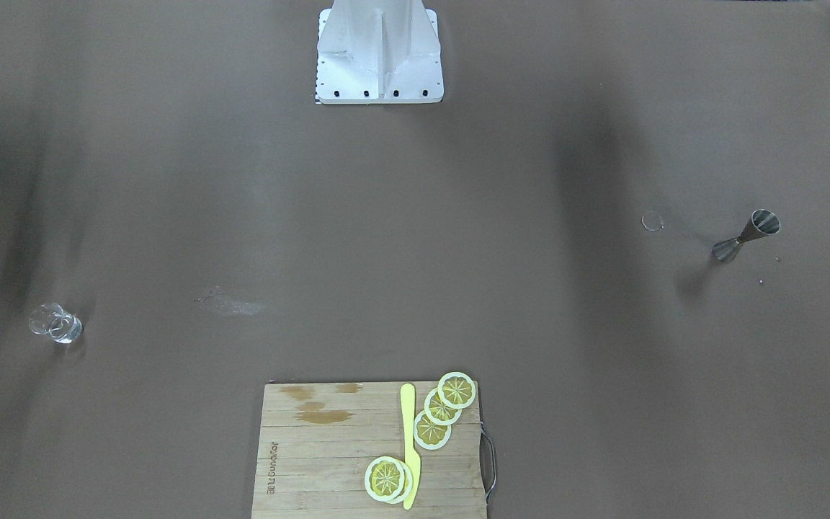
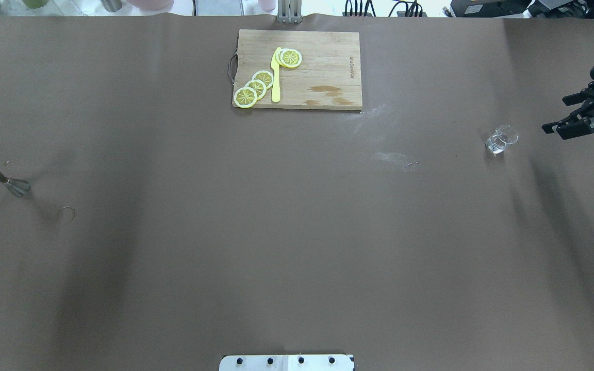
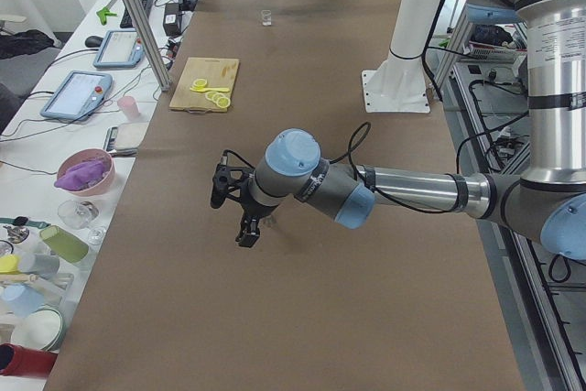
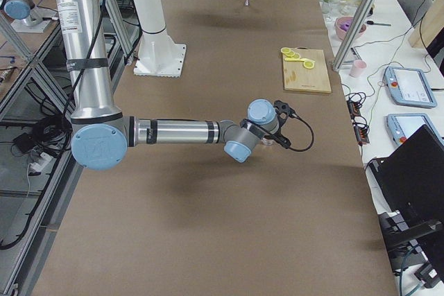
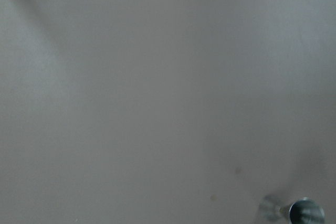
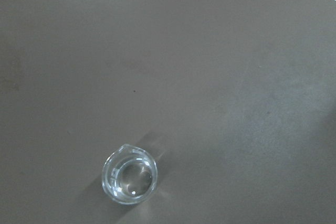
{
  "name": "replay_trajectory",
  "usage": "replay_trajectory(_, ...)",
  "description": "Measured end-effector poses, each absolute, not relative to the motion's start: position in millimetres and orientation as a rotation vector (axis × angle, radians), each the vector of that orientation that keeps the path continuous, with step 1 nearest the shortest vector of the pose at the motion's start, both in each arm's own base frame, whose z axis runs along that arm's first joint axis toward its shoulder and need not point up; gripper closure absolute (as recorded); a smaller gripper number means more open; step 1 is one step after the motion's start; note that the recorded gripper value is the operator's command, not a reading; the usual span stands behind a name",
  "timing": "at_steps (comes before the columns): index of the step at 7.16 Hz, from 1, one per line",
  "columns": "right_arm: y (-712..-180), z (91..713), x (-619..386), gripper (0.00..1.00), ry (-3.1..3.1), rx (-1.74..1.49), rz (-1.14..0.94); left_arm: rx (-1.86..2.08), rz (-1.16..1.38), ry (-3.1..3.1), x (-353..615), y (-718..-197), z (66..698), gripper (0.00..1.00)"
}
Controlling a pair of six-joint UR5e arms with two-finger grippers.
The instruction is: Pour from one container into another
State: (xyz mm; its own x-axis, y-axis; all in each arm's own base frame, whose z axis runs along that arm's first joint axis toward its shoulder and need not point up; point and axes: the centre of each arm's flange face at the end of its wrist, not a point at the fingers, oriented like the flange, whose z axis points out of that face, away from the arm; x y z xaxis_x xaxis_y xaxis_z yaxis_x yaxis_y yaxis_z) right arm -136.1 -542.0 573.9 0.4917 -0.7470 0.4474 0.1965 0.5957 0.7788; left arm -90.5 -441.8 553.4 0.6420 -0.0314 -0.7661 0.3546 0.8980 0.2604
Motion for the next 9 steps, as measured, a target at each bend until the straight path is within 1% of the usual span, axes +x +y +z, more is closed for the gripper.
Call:
replay_trajectory(2, -537.4, 587.6, -145.1, 0.0, -0.908, 0.709, -0.674, 0.437, -0.271, 0.832, -60.1, -447.8, 528.2, 0.02)
replay_trajectory(5, -552.3, 576.2, -178.3, 0.0, -0.92, 0.718, -0.727, 0.49, -0.307, 0.801, -26.3, -439.4, 487.9, 0.02)
replay_trajectory(9, -559.6, 584.1, -191.7, 0.0, -0.917, 0.715, -0.732, 0.596, -0.386, 0.752, 22.9, -408.9, 496.5, 0.02)
